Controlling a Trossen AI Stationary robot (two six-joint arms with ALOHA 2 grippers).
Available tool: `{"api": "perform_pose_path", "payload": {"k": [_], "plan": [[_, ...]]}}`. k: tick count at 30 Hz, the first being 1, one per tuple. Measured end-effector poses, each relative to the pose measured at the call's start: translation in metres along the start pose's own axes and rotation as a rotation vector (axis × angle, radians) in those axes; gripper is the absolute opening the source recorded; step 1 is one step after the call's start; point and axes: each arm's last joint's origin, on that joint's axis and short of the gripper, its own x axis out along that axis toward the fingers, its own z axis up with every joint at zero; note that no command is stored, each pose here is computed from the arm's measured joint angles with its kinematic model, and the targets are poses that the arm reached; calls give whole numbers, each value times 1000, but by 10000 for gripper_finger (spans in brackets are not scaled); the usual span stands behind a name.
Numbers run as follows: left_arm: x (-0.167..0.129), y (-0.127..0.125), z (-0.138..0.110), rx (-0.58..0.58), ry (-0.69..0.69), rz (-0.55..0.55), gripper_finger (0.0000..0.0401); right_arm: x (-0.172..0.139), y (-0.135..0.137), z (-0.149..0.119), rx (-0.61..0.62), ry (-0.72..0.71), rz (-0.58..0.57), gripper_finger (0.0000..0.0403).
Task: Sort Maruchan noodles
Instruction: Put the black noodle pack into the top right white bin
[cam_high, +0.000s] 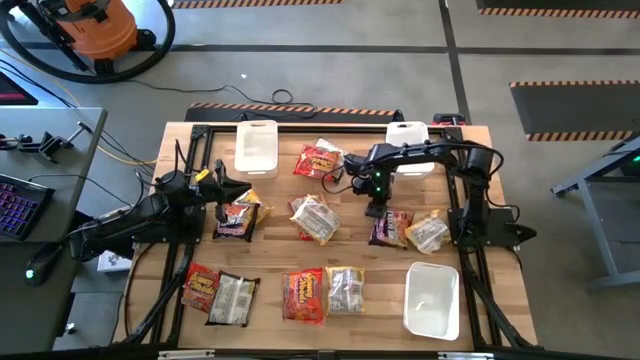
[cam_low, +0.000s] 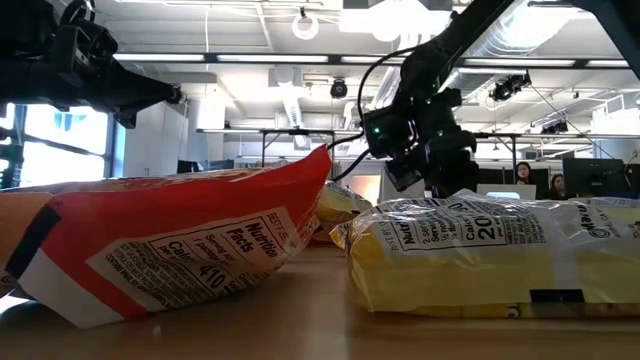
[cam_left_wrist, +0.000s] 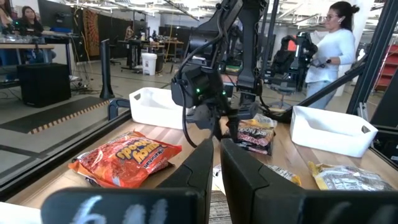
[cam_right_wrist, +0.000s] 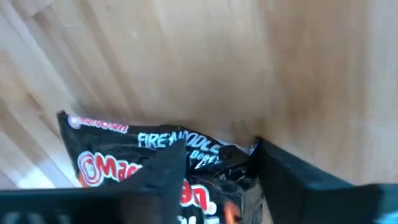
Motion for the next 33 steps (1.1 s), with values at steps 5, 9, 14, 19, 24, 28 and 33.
{"api": "perform_pose_path", "payload": {"k": [5,9,14,19,24,28,33], "plan": [[0,0,0,0,0,0,23,-5,3,-2,17,31,19,45],[0,0,0,0,0,0,23,-15,6,2,15,21,15,6],[0,0,0,0,-1,0,23,-41,15,15,4,-71,1,3],[0,0,0,0,0,0,23,-82,28,20,-29,-217,-32,0],[0,0,0,0,0,0,23,-118,39,8,-8,-362,-142,0],[0,0,0,0,0,0,23,-128,43,-9,88,-412,-152,1],[0,0,0,0,0,0,23,-114,71,-17,126,-311,-153,46]]}}
